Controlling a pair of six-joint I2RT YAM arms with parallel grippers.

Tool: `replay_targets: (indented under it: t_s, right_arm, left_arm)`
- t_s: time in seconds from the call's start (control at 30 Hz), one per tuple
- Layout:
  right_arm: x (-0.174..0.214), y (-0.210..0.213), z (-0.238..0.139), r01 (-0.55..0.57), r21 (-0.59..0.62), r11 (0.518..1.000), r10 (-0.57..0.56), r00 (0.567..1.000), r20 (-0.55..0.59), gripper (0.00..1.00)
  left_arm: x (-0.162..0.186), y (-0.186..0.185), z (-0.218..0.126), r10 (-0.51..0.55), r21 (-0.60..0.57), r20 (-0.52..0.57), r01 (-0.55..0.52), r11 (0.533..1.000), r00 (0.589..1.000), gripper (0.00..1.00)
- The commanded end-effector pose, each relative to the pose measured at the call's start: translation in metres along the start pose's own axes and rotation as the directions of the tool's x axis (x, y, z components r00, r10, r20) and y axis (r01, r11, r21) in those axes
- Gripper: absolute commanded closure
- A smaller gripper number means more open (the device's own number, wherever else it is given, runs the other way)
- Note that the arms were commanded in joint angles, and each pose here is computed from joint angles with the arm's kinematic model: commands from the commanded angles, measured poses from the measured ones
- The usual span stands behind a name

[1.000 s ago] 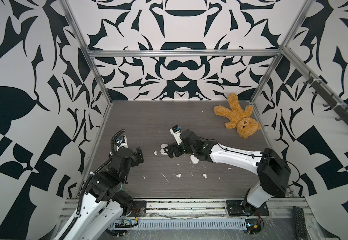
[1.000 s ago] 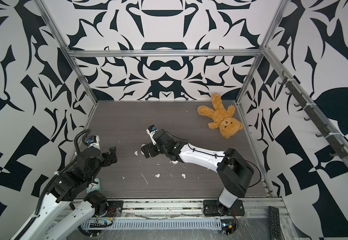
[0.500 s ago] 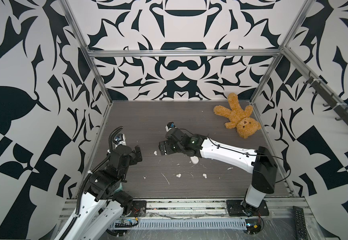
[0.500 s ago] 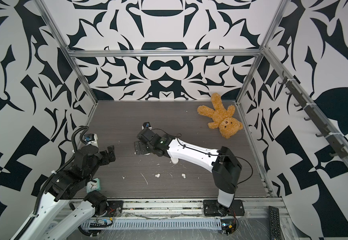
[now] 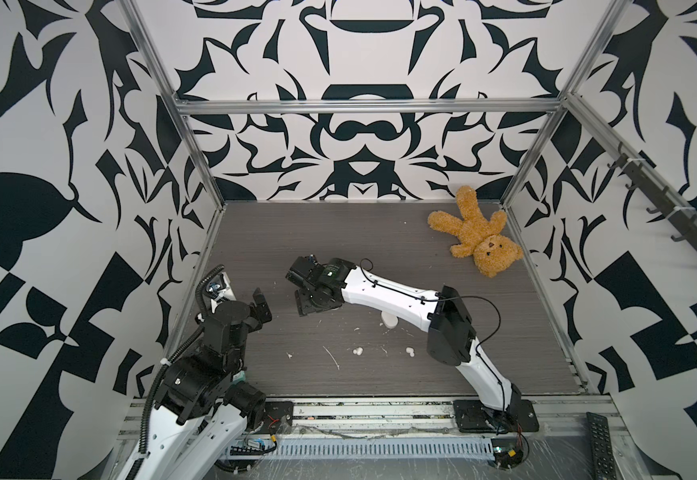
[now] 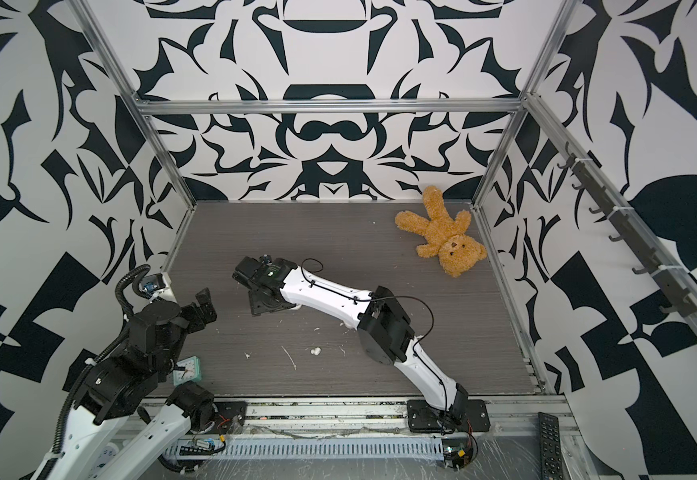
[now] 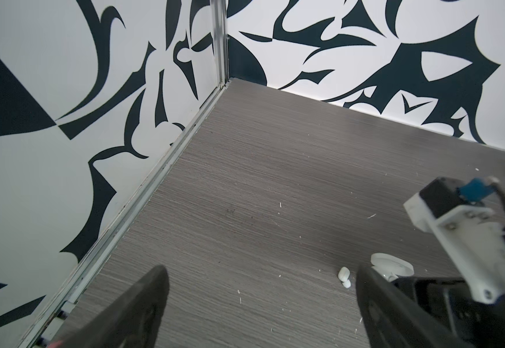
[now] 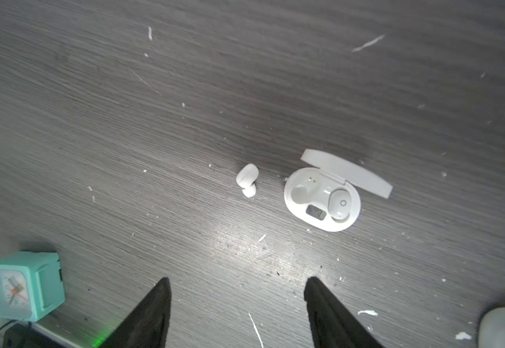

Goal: Insert the wireless bluetooth earbuds into the charging case
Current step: 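Raise the open right gripper and move it toward the loose white earbud, then lower the open right gripper around the loose white earbud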

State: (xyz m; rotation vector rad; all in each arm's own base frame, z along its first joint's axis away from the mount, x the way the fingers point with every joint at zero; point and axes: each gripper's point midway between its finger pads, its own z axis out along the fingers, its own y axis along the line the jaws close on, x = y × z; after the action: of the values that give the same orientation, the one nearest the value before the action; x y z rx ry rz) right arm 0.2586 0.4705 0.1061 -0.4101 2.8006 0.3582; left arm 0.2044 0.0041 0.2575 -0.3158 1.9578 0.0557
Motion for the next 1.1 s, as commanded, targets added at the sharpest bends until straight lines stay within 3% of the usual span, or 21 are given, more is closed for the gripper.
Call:
replay_targets:
  t_s: [0.0,0.23,0.77,1.07]
  right_arm:
    - [-0.006,0.011,-0.019,-0.04,-0.038,0.998,0.04,0.999,-0.005,0.31]
    - [-0.014,0.019,0.001,-0.031,-0.039,0.999,0.03,0.999,-0.015,0.51]
    - [-0.025,0.009,0.043,-0.021,-0.04,0.999,0.019,0.999,-0.045,0.52]
    - [-0.031,0.008,0.049,0.005,-0.05,0.999,-0.006,0.999,-0.037,0.53]
  left_arm:
    - [0.001,0.009,-0.002,-0.017,-0.031,0.013,0.018,0.999,1.0,0.01]
    - [0.002,0.005,-0.001,-0.013,-0.016,0.006,0.013,1.0,1.0,0.01]
    - [0.003,0.001,0.001,-0.006,0.0,0.002,0.006,1.0,1.0,0.01]
    - [0.004,0.001,0.001,-0.001,0.001,0.002,0.001,1.0,1.0,0.01]
